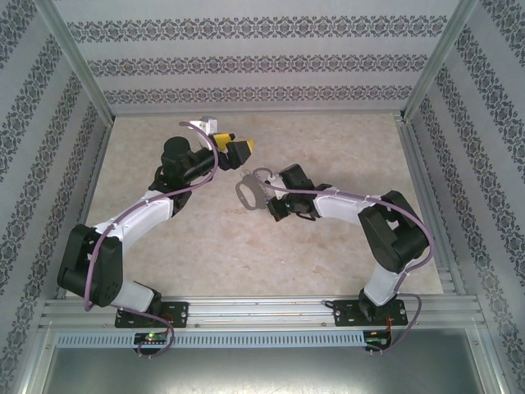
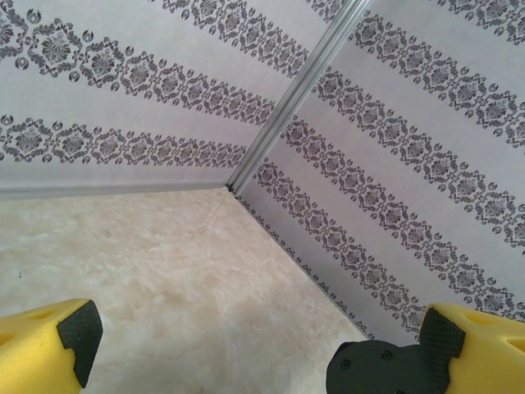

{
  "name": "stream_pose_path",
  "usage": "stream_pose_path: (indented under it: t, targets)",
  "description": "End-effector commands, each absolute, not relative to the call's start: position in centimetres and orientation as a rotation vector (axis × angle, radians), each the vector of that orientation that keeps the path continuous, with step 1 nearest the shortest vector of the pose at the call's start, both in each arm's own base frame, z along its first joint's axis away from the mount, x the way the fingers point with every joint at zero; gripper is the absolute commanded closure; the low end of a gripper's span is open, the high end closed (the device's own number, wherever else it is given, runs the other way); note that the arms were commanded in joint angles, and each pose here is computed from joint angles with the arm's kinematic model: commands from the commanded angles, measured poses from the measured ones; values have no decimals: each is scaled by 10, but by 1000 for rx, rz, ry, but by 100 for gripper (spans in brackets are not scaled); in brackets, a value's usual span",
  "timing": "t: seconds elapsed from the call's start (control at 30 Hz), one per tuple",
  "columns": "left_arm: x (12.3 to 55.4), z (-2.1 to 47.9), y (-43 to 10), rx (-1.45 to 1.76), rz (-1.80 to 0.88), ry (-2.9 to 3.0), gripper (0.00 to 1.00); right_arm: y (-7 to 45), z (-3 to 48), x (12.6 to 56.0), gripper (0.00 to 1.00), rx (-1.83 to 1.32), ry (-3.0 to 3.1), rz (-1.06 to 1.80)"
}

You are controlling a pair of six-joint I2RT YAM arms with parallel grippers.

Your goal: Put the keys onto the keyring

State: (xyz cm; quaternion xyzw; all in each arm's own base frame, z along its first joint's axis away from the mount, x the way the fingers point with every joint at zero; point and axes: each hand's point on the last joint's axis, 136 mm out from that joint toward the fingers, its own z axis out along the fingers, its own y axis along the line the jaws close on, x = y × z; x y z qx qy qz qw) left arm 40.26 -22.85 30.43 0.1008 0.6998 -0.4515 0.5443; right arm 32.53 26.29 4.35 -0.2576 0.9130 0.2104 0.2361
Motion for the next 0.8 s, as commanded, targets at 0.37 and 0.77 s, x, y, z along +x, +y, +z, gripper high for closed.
stream_pose_path:
  t: [0.37,0.77]
  targets:
    - [404,305,-228,252,-1083,1673,0,256,36,282,100,-725,2669,595]
    - [405,307,-235,264,-1140,1695,0,234,66,225,2,-621,2787,792]
